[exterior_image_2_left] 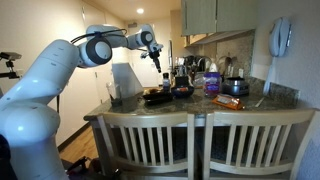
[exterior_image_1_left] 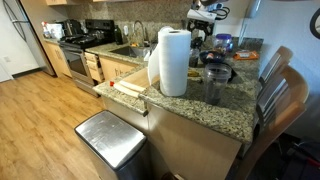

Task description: Pick the white bottle and the glass bottle and put them in the bowl

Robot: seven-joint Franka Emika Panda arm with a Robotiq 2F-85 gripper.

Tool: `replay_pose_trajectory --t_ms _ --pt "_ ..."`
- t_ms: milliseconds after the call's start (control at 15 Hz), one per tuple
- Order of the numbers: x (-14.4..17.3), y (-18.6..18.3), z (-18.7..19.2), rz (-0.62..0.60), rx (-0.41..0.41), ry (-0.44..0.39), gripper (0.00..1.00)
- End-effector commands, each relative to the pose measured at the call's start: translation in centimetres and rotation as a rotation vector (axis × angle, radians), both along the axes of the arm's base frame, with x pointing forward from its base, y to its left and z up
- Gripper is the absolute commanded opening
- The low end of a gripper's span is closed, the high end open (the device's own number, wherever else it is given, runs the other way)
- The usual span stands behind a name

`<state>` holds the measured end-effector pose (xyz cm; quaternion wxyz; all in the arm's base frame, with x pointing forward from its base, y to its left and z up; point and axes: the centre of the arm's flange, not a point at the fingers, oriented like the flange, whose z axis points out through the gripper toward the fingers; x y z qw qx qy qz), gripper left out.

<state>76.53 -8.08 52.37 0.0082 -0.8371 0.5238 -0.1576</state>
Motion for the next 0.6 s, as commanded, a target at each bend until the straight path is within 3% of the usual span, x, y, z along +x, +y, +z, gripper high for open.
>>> replay_pose_trajectory --t_ms 0,67,133,533 --pt "3.2 -1.5 -1.0 -0.052 0.007 -0.014 1.00" --pt "3.8 -1.9 -1.5 -0.075 0.015 0.007 1.00" --pt "0.6 -0.7 -1.4 -0.041 0.003 0.004 1.00" --pt "1.3 -1.3 -2.8 -0.062 0.000 0.003 1.00"
